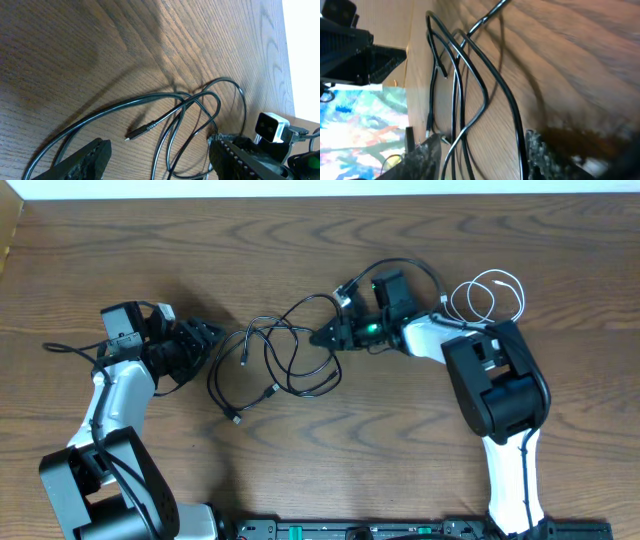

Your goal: Untangle cables

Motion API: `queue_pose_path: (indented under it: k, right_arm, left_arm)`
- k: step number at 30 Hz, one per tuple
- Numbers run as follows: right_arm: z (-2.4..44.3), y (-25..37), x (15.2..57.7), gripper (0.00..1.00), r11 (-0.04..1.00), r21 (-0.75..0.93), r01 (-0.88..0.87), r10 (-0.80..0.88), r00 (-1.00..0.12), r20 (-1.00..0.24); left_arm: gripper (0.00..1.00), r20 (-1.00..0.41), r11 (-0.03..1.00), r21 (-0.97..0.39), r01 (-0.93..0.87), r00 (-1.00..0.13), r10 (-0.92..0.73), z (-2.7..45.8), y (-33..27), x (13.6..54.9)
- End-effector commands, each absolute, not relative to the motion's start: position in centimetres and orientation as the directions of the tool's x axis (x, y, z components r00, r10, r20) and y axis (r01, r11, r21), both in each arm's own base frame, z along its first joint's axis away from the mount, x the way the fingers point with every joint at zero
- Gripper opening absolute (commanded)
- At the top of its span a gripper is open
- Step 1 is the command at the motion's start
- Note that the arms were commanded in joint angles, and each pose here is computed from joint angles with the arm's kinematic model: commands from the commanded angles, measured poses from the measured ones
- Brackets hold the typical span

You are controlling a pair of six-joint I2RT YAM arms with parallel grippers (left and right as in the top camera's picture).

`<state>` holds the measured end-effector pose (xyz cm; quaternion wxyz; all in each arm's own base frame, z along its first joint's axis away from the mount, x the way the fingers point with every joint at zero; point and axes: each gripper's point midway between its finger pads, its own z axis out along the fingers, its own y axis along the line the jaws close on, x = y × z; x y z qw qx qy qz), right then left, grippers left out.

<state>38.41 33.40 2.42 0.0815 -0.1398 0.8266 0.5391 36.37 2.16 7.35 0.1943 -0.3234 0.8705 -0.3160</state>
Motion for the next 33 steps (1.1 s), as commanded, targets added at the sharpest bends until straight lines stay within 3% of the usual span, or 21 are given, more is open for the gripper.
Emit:
queue_pose_path:
  k: [1, 4, 11, 14, 16, 20, 33]
  right_arm:
    - [1.7, 33.7, 38.5, 0.29, 0.387, 0.873, -0.298, -0.125, -0.955, -0.27]
    - [1.8, 33.1, 39.0, 0.01, 0.392, 0.875, -0.286, -0.107, -0.958, -0.265]
    - [5.4, 32.6, 39.9, 0.01, 0.344, 0.874, -0.342, -0.094, -0.939, -0.331]
    - [8.4, 32.9, 40.3, 0.01, 0.313, 0.854, -0.415, -0.087, -0.908, -0.41]
    - [12.1, 33.3, 40.7, 0.01, 0.282, 0.799, -0.531, -0.08, -0.843, -0.532]
    - [15.5, 33.5, 40.6, 0.01, 0.27, 0.733, -0.625, -0.073, -0.772, -0.631]
    - [15.0, 35.5, 38.6, 0.01, 0.272, 0.731, -0.626, -0.122, -0.776, -0.619]
  left_arm:
    - [0.68, -0.15, 0.612, -0.663, -0.431, -0.725, -0.672, 7.1, 2.2, 36.2]
    - [0.68, -0.15, 0.612, -0.663, -0.43, -0.725, -0.672, 7.1, 2.2, 36.2]
    - [0.69, -0.152, 0.611, -0.668, -0.424, -0.727, -0.67, 7.2, 2.1, 36.3]
    - [0.7, -0.181, 0.62, -0.704, -0.345, -0.757, -0.627, 8.0, 1.3, 36.6]
    - [0.71, -0.205, 0.614, -0.743, -0.267, -0.783, -0.588, 8.9, 0.4, 36.9]
    - [0.71, -0.207, 0.613, -0.746, -0.26, -0.784, -0.585, 9.0, 0.3, 36.9]
    - [0.72, -0.207, 0.613, -0.746, -0.26, -0.784, -0.585, 9.0, 0.3, 36.9]
